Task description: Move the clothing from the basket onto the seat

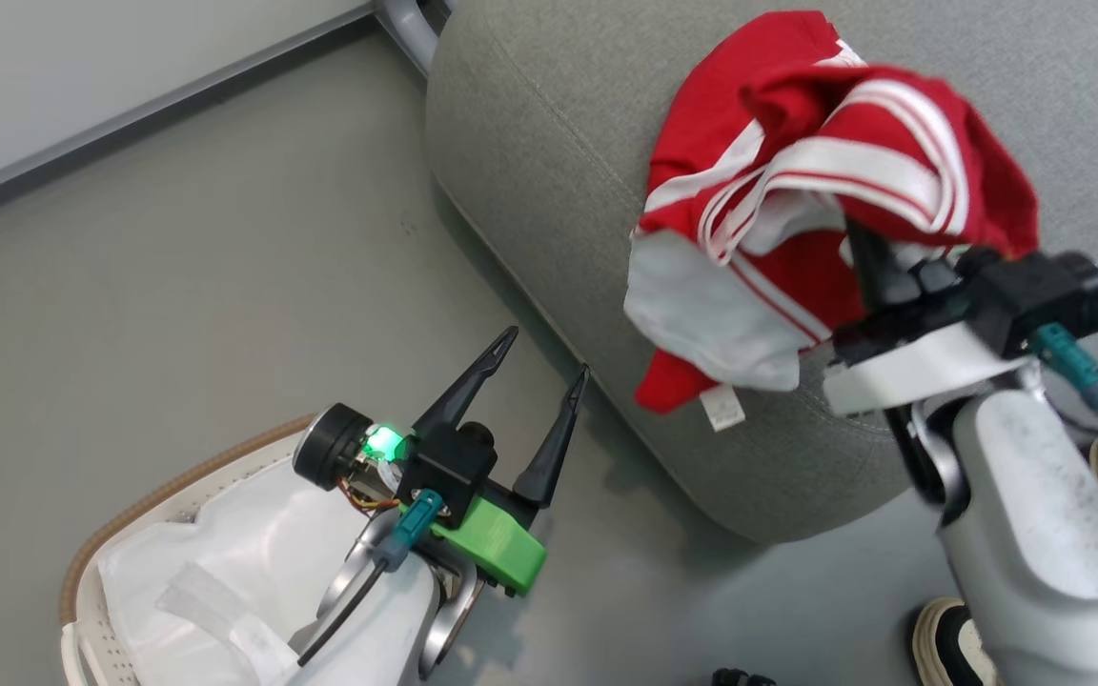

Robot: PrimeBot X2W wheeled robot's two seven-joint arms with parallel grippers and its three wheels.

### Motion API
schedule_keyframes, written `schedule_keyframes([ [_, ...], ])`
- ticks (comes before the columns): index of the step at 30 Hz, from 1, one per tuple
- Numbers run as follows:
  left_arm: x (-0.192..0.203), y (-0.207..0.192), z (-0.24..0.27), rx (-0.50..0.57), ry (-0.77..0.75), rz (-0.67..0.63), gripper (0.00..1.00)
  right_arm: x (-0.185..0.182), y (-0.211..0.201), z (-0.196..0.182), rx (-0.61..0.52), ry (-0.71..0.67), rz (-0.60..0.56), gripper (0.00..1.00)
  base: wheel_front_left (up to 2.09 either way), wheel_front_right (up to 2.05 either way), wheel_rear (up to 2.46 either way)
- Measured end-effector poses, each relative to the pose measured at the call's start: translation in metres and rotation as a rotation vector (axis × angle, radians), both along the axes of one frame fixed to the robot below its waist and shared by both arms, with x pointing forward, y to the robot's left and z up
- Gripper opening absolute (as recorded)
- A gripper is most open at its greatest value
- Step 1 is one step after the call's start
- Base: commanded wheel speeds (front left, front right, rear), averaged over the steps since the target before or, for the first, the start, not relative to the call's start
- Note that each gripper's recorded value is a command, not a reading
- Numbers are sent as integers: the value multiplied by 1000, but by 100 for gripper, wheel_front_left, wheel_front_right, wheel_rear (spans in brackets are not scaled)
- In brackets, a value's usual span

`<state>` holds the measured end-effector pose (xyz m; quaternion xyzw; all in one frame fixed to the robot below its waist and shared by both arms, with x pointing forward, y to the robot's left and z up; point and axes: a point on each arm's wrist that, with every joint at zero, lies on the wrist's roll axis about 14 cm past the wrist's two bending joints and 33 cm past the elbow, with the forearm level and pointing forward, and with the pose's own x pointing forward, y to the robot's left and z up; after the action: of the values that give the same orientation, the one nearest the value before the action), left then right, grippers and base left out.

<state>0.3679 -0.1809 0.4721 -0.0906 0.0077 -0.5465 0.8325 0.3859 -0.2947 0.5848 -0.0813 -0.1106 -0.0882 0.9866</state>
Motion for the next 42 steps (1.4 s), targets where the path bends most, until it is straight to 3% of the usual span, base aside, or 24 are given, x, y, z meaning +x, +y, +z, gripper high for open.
schedule_keyframes([
  [9,18,6,-36,41,33,1,100,47,-58,80,-233,-114,-70,0,0,0,0],
  [16,37,19,-62,67,64,34,100,86,-100,89,-326,-69,-146,0,0,0,0],
  [21,48,29,-82,92,87,52,100,102,-141,56,-313,41,-240,0,0,0,0],
  [25,57,43,-103,121,118,85,100,117,-157,0,-232,163,-276,0,0,0,0],
  [35,66,68,-144,167,199,143,100,129,-128,-153,-16,448,-253,0,0,0,0],
  [36,67,69,-146,169,199,146,100,128,-125,-162,-3,463,-250,10,0,0,0],
  [38,68,70,-145,169,196,151,100,123,-120,-172,15,481,-247,100,0,0,0],
  [42,70,69,-136,159,185,158,100,106,-117,-178,32,491,-255,100,0,0,0],
])
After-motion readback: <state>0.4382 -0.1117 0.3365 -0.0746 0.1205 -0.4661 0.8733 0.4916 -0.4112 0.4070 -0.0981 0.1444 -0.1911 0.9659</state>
